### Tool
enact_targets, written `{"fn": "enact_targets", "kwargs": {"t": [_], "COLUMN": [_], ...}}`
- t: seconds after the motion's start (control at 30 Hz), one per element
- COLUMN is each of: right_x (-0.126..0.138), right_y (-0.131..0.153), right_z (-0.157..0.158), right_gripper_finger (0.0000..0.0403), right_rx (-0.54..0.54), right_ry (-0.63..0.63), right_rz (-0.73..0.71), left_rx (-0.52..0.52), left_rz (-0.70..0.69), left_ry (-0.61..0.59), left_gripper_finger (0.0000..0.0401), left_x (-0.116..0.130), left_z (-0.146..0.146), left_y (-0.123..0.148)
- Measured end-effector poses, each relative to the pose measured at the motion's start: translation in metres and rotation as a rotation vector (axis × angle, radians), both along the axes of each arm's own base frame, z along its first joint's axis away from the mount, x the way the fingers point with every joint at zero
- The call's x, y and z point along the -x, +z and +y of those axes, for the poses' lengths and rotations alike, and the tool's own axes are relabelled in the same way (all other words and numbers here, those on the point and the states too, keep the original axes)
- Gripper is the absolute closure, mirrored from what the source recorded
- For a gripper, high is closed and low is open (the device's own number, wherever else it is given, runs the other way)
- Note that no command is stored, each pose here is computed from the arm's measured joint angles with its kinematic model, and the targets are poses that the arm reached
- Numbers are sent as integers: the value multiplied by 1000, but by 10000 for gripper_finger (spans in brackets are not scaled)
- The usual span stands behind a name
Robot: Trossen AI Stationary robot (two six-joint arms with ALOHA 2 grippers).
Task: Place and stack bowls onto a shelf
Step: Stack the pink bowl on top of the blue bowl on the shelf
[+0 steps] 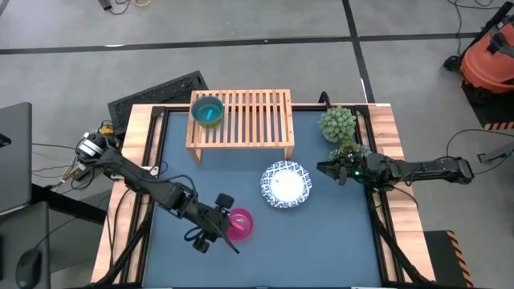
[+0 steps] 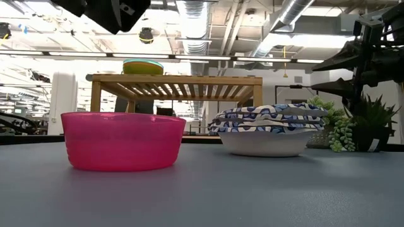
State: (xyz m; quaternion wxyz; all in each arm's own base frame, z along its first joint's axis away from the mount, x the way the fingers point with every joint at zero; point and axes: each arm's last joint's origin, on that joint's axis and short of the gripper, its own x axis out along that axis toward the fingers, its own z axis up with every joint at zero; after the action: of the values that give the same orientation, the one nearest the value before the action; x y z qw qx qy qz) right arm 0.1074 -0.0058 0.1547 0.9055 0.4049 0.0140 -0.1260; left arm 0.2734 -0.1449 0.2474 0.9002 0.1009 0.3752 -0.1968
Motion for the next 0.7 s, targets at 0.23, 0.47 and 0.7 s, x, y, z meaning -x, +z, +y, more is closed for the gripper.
{"fn": "enact_targets", "kwargs": {"t": [0.23,0.47,0.7], "right_x": [0,-1,-2], "right_y": [0,-1,-3], "right_z": [0,0,0], "right_gripper_finger": [184,184,184], "right_rx": [0,-1,-1], "right_ry": [0,1,1], "right_rz": [0,11,31], "left_rx": [17,-21,-51], "left_rz": [16,96,156], "left_ry": [-17,-47,53], "left_gripper_finger": [253,253,253], "left_x": [-9,-21,-27], "left_z": [-6,-22,-23], "left_y": [-21,-59,-82]}}
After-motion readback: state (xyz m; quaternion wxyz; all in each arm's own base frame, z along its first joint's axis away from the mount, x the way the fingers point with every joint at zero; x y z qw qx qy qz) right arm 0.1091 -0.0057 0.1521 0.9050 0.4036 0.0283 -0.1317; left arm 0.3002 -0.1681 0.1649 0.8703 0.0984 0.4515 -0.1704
